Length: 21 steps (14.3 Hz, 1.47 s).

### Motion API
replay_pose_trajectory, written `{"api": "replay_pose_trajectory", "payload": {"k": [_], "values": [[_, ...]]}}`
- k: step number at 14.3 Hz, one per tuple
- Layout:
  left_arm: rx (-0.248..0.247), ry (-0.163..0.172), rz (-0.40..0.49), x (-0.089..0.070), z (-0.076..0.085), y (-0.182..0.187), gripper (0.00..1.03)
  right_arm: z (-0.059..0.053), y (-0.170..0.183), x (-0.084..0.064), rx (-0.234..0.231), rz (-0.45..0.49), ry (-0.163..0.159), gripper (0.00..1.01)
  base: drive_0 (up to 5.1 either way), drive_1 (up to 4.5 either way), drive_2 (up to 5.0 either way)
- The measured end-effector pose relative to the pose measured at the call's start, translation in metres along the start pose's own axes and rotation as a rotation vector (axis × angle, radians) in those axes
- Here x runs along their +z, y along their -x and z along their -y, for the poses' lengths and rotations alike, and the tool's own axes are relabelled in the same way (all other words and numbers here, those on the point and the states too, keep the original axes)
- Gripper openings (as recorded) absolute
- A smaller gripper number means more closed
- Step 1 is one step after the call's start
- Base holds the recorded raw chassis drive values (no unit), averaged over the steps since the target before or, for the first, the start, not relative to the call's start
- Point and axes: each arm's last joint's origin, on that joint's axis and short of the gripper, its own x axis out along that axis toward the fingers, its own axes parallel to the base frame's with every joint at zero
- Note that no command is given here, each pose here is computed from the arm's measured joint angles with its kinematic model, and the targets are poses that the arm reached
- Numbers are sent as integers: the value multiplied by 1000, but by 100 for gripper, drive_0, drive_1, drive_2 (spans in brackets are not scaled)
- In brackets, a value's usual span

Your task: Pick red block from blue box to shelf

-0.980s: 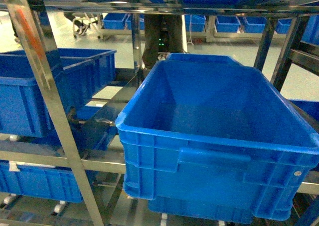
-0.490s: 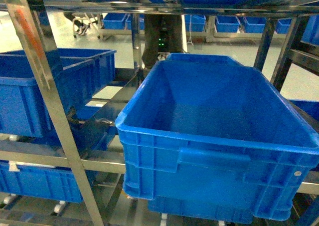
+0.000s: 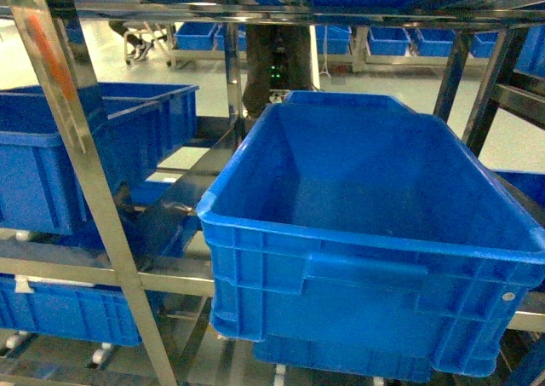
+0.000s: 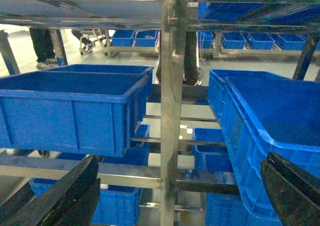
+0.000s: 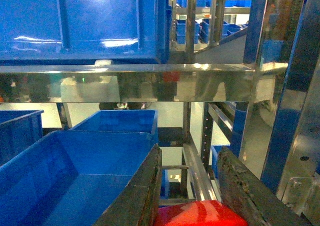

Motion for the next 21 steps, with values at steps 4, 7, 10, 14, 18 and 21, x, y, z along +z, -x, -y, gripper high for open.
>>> {"api": "replay_pose_trajectory", "payload": {"k": [4, 7, 10, 14, 18, 21], "values": [[0, 0, 0, 0, 0, 0, 98, 0, 0, 0, 0, 0, 0, 28, 0, 0, 0], [0, 0, 0, 0, 0, 0, 98, 0, 0, 0, 0, 0, 0, 28, 0, 0, 0], [0, 0, 0, 0, 0, 0, 98, 0, 0, 0, 0, 0, 0, 28, 0, 0, 0], [0, 0, 0, 0, 0, 0, 98, 0, 0, 0, 0, 0, 0, 28, 0, 0, 0], [0, 0, 0, 0, 0, 0, 98, 0, 0, 0, 0, 0, 0, 28, 0, 0, 0], [0, 0, 0, 0, 0, 0, 98, 0, 0, 0, 0, 0, 0, 28, 0, 0, 0]]}}
